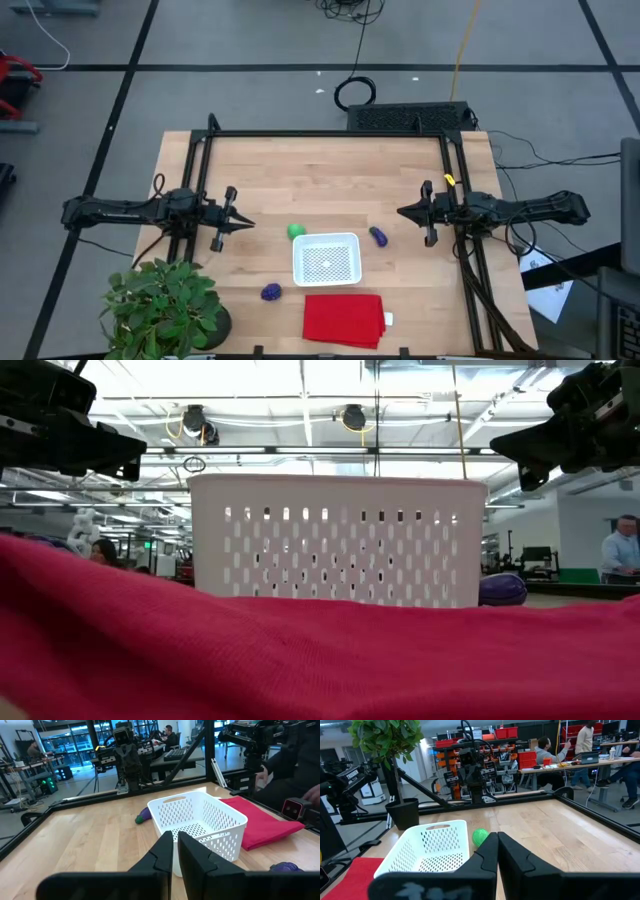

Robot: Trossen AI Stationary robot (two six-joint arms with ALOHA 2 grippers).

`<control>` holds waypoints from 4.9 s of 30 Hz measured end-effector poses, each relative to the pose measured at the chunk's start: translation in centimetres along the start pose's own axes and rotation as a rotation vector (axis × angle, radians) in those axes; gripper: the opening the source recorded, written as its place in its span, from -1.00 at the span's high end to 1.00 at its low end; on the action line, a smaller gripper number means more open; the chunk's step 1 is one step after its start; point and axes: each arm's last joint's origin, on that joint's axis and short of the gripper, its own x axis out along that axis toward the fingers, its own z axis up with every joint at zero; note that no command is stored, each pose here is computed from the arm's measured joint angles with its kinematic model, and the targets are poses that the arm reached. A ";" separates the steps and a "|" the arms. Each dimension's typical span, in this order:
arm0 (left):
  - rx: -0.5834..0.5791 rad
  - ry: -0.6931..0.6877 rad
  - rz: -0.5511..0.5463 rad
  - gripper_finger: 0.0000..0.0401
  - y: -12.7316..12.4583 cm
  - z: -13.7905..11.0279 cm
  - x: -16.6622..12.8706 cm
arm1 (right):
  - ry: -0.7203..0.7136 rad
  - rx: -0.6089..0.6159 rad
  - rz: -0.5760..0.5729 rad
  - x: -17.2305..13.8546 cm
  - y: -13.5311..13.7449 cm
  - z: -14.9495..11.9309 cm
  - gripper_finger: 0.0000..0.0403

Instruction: Pick and placing Produce into tupperware

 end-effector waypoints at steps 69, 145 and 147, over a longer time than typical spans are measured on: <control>0.000 0.000 0.000 0.85 0.0 0.0 0.0 | -0.002 -0.568 -0.008 0.0 0.0 0.0 1.00; -0.100 -0.100 0.123 0.85 0.5 1.0 -0.1 | -0.162 0.047 0.021 -0.1 0.2 1.6 1.00; -0.094 -0.109 0.124 0.85 0.5 1.1 -0.1 | -0.162 0.047 0.021 -0.1 0.2 1.6 1.00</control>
